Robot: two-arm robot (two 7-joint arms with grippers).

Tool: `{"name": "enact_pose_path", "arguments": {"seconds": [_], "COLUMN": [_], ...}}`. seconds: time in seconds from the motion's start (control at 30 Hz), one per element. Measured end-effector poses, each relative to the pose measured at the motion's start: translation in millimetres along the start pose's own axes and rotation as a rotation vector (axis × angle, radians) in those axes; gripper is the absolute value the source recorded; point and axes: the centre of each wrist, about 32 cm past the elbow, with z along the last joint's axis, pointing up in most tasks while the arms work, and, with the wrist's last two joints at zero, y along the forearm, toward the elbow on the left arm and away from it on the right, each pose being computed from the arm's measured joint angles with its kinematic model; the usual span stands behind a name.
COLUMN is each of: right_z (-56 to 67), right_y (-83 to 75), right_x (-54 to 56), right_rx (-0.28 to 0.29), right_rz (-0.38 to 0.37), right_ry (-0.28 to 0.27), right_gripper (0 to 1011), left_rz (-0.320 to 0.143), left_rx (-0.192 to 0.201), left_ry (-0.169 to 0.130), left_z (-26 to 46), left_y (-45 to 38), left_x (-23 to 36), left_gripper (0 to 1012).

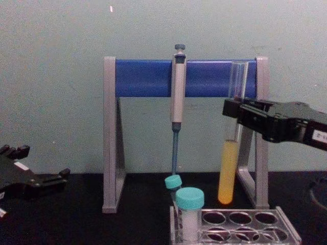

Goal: Pick up the test tube from the test tube rack, shake it, then place it back into the test tube rack.

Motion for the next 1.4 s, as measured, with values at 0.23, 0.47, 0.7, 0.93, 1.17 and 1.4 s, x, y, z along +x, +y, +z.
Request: {"name": "enact_pose_path", "arguments": {"seconds": [0.23,0.47,0.7,0.93,1.17,1.4], "right_z": [-2.7,-3.5,-2.8,0.9,6.1,10.9], "right_y": [11.4,12.2,8.4,-1.1,-16.2,-30.5], "right_x": [11.8,17.2,18.1,20.4,17.3,6.3], "right_rx": [0.010,0.010,0.010,0.007,-0.018,-0.052], "right_rz": [-0.032,-0.065,-0.080,-0.107,-0.120,-0.078], "right_ry": [-0.003,-0.013,-0.019,-0.036,-0.062,-0.051], "right_gripper": [221,221,221,221,221,221], "left_rz": [0.000,0.000,0.000,0.000,0.000,0.000], "left_rx": [0.000,0.000,0.000,0.000,0.000,0.000], "left_ry": [0.000,0.000,0.000,0.000,0.000,0.000], "left_z": [0.0,0.0,0.0,0.0,0.0,0.0], "left_y": [0.0,0.0,0.0,0.0,0.0,0.0], "left_x": [0.0,0.0,0.0,0.0,0.0,0.0], "left_gripper": [1001,1001,1001,1001,1001,1001]}}
